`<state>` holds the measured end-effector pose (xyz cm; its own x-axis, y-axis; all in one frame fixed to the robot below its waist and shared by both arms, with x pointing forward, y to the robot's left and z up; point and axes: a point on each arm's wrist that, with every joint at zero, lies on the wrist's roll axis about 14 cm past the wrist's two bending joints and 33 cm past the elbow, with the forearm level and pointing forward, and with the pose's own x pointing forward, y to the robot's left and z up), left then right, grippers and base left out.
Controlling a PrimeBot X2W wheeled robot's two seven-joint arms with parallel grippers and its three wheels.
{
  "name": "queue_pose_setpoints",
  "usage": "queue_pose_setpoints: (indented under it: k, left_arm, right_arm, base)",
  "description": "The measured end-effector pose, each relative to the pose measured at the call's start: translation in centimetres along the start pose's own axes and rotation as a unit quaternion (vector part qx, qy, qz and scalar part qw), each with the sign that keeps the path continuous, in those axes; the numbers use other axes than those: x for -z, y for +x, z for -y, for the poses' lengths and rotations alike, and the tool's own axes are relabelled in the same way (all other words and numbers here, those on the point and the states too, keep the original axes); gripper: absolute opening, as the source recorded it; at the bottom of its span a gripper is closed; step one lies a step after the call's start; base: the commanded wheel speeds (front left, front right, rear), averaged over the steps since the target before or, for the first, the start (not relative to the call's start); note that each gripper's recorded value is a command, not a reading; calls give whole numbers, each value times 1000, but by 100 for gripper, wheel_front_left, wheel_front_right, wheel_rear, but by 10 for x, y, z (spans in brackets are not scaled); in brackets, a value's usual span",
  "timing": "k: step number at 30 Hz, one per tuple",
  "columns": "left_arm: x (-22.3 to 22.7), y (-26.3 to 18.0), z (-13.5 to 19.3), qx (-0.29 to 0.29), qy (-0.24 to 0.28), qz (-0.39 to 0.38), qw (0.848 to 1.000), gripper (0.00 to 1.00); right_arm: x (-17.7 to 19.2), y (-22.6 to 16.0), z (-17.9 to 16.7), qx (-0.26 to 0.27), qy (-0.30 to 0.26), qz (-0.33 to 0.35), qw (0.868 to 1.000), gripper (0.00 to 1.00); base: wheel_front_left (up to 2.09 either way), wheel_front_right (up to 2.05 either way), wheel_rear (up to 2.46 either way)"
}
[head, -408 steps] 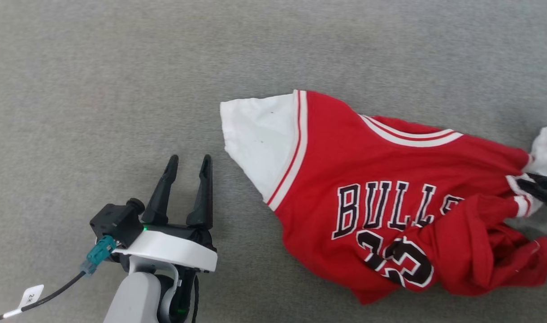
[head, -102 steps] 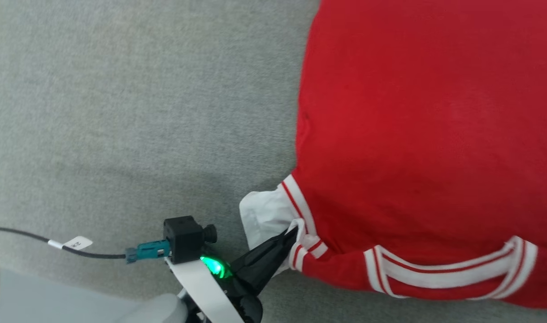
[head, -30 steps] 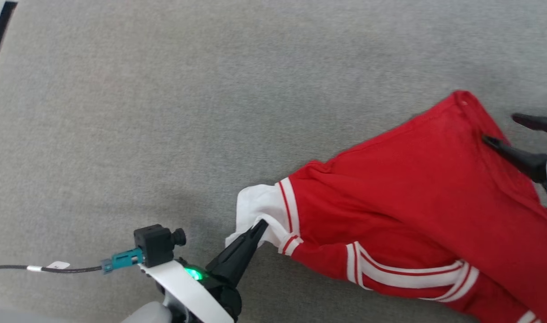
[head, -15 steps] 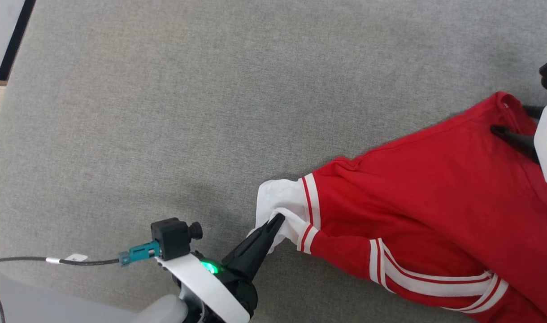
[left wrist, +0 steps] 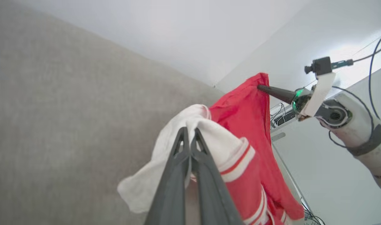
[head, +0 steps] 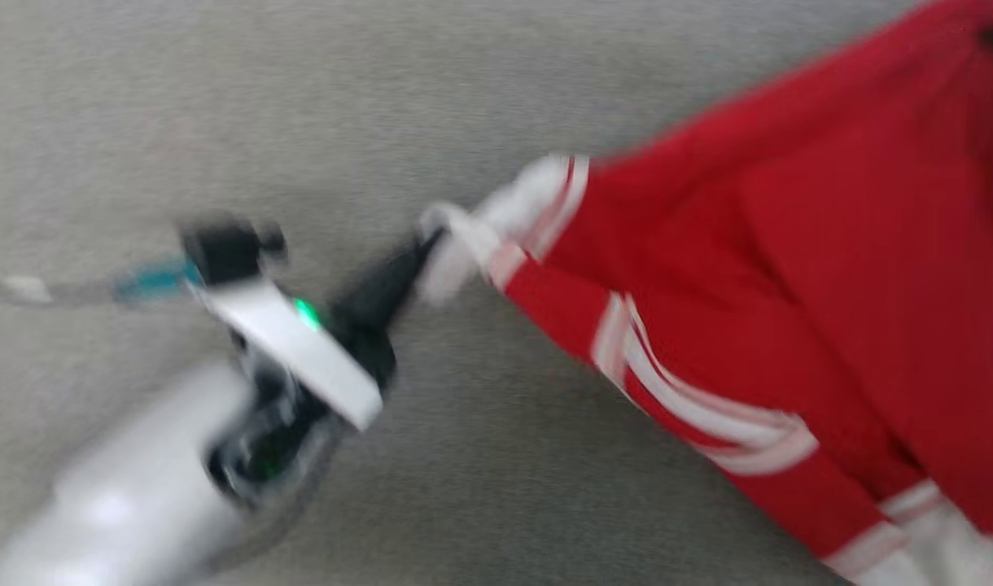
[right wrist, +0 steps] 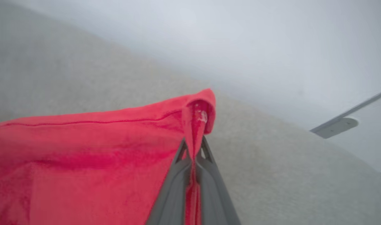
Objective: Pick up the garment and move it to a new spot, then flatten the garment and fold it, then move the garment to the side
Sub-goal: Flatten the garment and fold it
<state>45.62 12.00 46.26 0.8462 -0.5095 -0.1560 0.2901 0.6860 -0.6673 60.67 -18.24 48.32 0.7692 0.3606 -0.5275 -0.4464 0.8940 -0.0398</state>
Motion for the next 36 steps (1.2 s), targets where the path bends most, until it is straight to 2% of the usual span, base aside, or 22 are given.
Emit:
queue_pose_setpoints:
  k: [4, 11, 17, 21, 22, 26, 29, 30, 36]
  left_arm:
    - [-62, 41, 9, 27, 22, 35, 999, 0]
    - [-173, 103, 17, 35, 64, 111, 991, 0]
    - [-252, 129, 59, 67, 89, 189, 976, 0]
    - [-295, 127, 110, 115, 97, 242, 958, 0]
    - [-302, 125, 121, 127, 92, 254, 954, 0]
    - [-287, 127, 129, 139, 94, 233, 958, 0]
    - [-251, 133, 110, 130, 72, 194, 970, 0]
    - [-251, 133, 110, 130, 72, 194, 970, 0]
    - [-167, 118, 72, 117, 13, 121, 986, 0]
  right_arm:
    - [-33, -15, 40, 56, 32, 65, 996, 0]
    - [-102, -46, 96, 143, 58, 194, 969, 0]
    - [-155, -81, 117, 188, 75, 298, 933, 0]
    - [-189, -116, 136, 225, 77, 367, 899, 0]
    - [-192, -118, 136, 227, 81, 372, 897, 0]
    - [-169, -98, 128, 219, 92, 335, 912, 0]
    - [-131, -77, 122, 211, 107, 289, 928, 0]
    - [-131, -77, 122, 211, 107, 289, 928, 0]
    - [-54, -54, 100, 181, 134, 216, 950, 0]
  base:
    - [0, 0, 0]
    - [0, 0, 0]
    - [0, 0, 0]
    - [0, 0, 0]
    - [0, 0, 0]
    - [0, 0, 0]
    - [0, 0, 0]
    - [0, 0, 0]
    - [0, 0, 0]
